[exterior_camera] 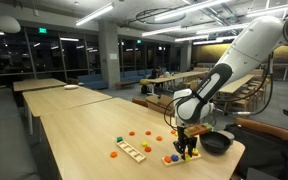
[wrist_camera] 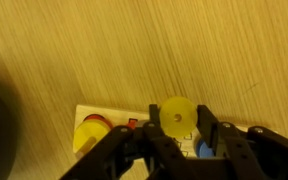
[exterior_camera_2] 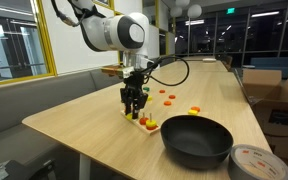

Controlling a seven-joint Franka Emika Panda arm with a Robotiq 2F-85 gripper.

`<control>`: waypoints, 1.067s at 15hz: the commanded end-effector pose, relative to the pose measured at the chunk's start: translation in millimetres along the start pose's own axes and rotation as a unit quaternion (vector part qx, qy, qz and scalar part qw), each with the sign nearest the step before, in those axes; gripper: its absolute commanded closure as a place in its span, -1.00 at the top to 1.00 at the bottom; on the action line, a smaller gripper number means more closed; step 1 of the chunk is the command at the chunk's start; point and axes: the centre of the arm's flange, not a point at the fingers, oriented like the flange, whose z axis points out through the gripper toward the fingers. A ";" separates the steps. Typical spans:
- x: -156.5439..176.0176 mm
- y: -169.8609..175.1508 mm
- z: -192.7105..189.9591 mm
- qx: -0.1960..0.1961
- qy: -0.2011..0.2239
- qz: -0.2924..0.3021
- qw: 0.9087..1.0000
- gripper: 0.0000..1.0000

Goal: Place the yellow ring at the front of the table on the wooden board, remove the yellow ring on the right from the wooden board

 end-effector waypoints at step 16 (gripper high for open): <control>14.9 -6.5 -33.7 0.009 0.028 -0.010 1.000 -0.66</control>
